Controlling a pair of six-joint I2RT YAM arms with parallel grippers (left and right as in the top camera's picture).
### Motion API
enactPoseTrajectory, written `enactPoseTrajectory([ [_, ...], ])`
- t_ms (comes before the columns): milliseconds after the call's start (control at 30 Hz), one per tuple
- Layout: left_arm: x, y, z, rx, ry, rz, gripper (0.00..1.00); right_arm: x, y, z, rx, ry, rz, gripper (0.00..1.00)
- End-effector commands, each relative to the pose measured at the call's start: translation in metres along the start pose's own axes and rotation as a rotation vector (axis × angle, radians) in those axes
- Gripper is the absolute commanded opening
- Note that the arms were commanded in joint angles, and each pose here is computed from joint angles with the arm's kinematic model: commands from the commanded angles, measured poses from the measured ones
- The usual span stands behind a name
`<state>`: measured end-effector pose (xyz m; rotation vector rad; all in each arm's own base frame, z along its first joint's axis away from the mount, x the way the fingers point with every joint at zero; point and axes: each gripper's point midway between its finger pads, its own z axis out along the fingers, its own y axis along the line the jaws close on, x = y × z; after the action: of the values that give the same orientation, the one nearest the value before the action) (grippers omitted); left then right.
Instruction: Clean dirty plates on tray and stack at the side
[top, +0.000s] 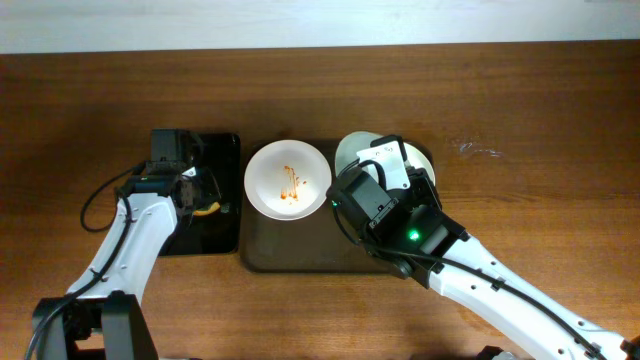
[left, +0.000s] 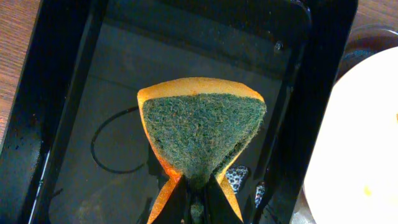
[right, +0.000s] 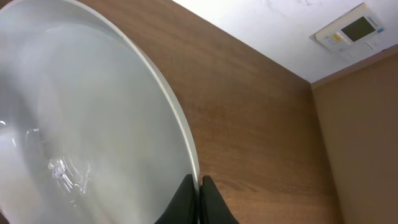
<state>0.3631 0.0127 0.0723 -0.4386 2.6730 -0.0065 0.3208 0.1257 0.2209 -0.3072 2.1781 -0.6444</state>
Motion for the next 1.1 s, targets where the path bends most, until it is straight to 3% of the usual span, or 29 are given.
enactPoseTrajectory([
  [0, -0.002, 0.003, 0.001, -0.014, -0.008, 0.012, 0.0, -0.005, -0.006, -0.003, 0.028, -0.013, 0.106, 0.04],
  [200, -0.002, 0.003, 0.001, -0.015, -0.007, 0.012, 0.0, 0.026, -0.006, 0.04, -0.178, 0.242, 0.506, 0.04],
  [367, -0.002, 0.003, 0.001, -0.014, -0.007, 0.012, 0.0, 0.078, -0.083, 0.095, -0.22, 0.477, 0.884, 0.04],
  [467, -0.001, 0.003, 0.001, -0.014, -0.006, 0.012, 0.0, 0.131, -0.148, 0.112, -0.069, 0.572, 1.076, 0.04],
  [633, -0.002, 0.003, 0.001, -0.014, -0.007, 0.012, 0.0, 0.198, -0.179, 0.135, 0.024, 0.732, 1.136, 0.04],
  [800, -0.001, 0.003, 0.001, -0.01, -0.006, 0.012, 0.0, 0.245, -0.154, 0.169, -0.001, 0.909, 1.089, 0.04],
  [867, -0.001, 0.002, 0.001, -0.008, -0.005, 0.012, 0.0, 0.239, -0.156, 0.172, -0.014, 0.881, 1.096, 0.07],
  [900, -0.001, 0.002, 0.001, -0.008, -0.005, 0.012, 0.0, 0.223, -0.155, 0.173, -0.093, 0.836, 1.081, 0.15],
  [933, -0.001, 0.002, 0.001, -0.008, -0.005, 0.012, 0.0, 0.204, -0.152, 0.172, -0.193, 0.784, 1.066, 0.24],
  [1067, -0.001, 0.002, 0.001, -0.008, -0.005, 0.012, 0.0, 0.106, -0.124, 0.135, -0.58, 0.57, 0.899, 0.32],
])
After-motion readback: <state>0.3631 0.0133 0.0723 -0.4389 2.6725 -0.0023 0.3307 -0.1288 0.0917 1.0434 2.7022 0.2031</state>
